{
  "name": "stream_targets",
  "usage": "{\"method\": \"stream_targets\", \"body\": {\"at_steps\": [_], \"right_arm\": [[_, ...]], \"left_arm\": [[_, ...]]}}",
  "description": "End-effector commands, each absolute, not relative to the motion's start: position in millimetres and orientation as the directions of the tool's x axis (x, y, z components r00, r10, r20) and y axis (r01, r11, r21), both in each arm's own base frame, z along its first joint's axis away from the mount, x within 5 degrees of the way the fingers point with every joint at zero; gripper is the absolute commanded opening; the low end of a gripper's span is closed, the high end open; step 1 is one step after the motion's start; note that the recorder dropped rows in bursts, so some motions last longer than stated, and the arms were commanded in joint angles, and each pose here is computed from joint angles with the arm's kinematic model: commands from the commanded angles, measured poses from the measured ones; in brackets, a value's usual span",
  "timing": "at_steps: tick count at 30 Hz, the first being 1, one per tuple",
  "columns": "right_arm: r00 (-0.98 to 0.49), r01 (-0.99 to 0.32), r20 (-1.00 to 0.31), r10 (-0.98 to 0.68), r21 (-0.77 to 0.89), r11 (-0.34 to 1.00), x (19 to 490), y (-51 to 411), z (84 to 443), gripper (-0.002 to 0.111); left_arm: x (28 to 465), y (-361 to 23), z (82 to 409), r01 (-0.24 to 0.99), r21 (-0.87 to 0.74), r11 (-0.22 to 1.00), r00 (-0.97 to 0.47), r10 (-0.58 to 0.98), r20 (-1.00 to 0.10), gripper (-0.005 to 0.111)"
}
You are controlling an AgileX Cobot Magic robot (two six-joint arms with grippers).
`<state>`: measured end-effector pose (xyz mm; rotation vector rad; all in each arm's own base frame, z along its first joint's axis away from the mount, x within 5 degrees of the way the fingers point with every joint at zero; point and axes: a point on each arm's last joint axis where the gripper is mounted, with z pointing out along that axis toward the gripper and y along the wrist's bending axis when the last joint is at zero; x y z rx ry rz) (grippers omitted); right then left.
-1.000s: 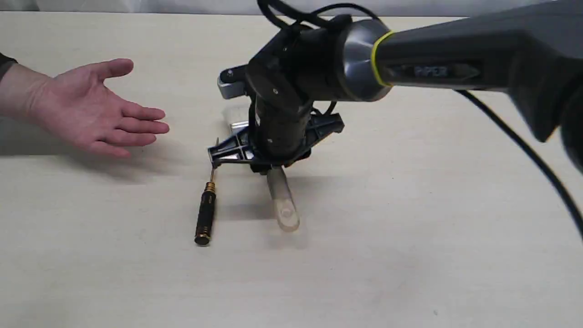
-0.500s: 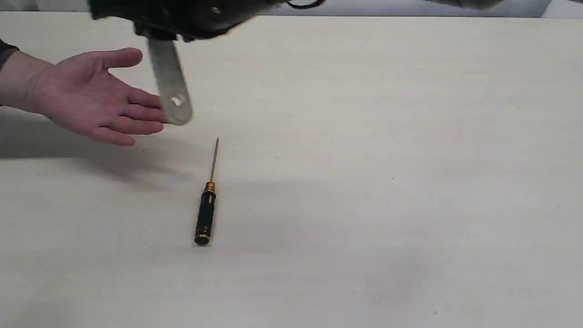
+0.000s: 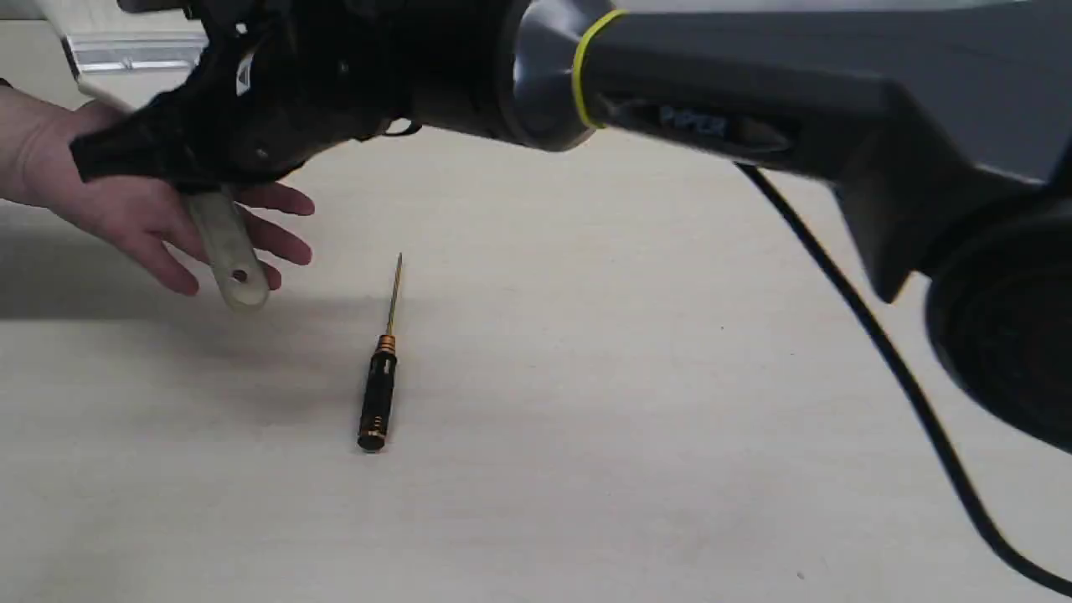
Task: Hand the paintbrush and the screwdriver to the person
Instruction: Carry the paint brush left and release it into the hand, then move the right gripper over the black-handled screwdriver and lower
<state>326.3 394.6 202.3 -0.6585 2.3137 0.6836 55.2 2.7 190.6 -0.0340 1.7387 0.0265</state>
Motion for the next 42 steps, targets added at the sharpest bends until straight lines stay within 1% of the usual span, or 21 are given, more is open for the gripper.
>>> {"method": "stream_targets", "body": {"at_steps": [1, 3, 6, 10, 17, 21, 25, 28, 31, 38, 42], "right_arm": [[-0.680, -0.603, -0.676, -0.285, 0.293, 0.742, 328.9, 396.0, 194.9, 0.049], [-0.689, -0.602, -0.661, -0.298, 0.291, 0.744, 327.8, 395.1, 193.5, 0.050], [-0.698, -0.603, -0.642, -0.316, 0.289, 0.743, 323.6, 391.5, 204.0, 0.050], [-0.685, -0.631, -0.634, -0.358, 0.272, 0.726, 314.0, 382.5, 234.0, 0.050], [-0.675, -0.648, -0.645, -0.360, 0.283, 0.707, 292.9, 360.7, 298.0, 0.050], [-0.696, -0.635, -0.620, -0.363, 0.295, 0.714, 282.7, 349.9, 317.0, 0.050], [-0.737, -0.605, -0.540, -0.407, 0.258, 0.753, 277.7, 340.1, 314.8, 0.050], [-0.789, -0.541, -0.446, -0.422, 0.181, 0.821, 277.2, 328.8, 306.5, 0.050], [-0.814, -0.508, -0.393, -0.428, 0.125, 0.852, 277.2, 322.1, 301.6, 0.050], [-0.847, -0.472, -0.336, -0.411, 0.123, 0.873, 279.3, 325.2, 286.4, 0.050], [-0.862, -0.459, -0.293, -0.413, 0.109, 0.882, 283.5, 330.1, 267.2, 0.050]], "left_arm": [[55.3, 2.2, 190.6, -0.029, -0.006, 1.000, -0.160, -0.011, -0.987, 0.000], [55.3, 2.2, 190.6, -0.029, -0.006, 1.000, -0.160, -0.011, -0.987, 0.000], [55.3, 2.2, 190.6, -0.029, -0.006, 1.000, -0.160, -0.011, -0.987, 0.000], [55.3, 2.2, 190.6, -0.029, -0.006, 1.000, -0.160, -0.011, -0.987, 0.000], [55.3, 2.2, 190.6, -0.029, -0.006, 1.000, -0.160, -0.011, -0.987, 0.000], [55.2, 2.1, 190.4, -0.029, -0.008, 1.000, -0.163, -0.013, -0.987, 0.000], [55.2, 2.1, 190.6, -0.029, -0.008, 1.000, -0.161, -0.013, -0.987, 0.000], [55.2, 2.1, 190.6, -0.029, -0.008, 1.000, -0.161, -0.013, -0.987, 0.000], [55.2, 2.1, 190.6, -0.029, -0.008, 1.000, -0.161, -0.013, -0.987, 0.000], [55.2, 2.1, 190.6, -0.029, -0.008, 1.000, -0.161, -0.013, -0.987, 0.000], [55.2, 2.1, 190.6, -0.029, -0.008, 1.000, -0.161, -0.013, -0.987, 0.000]]}}
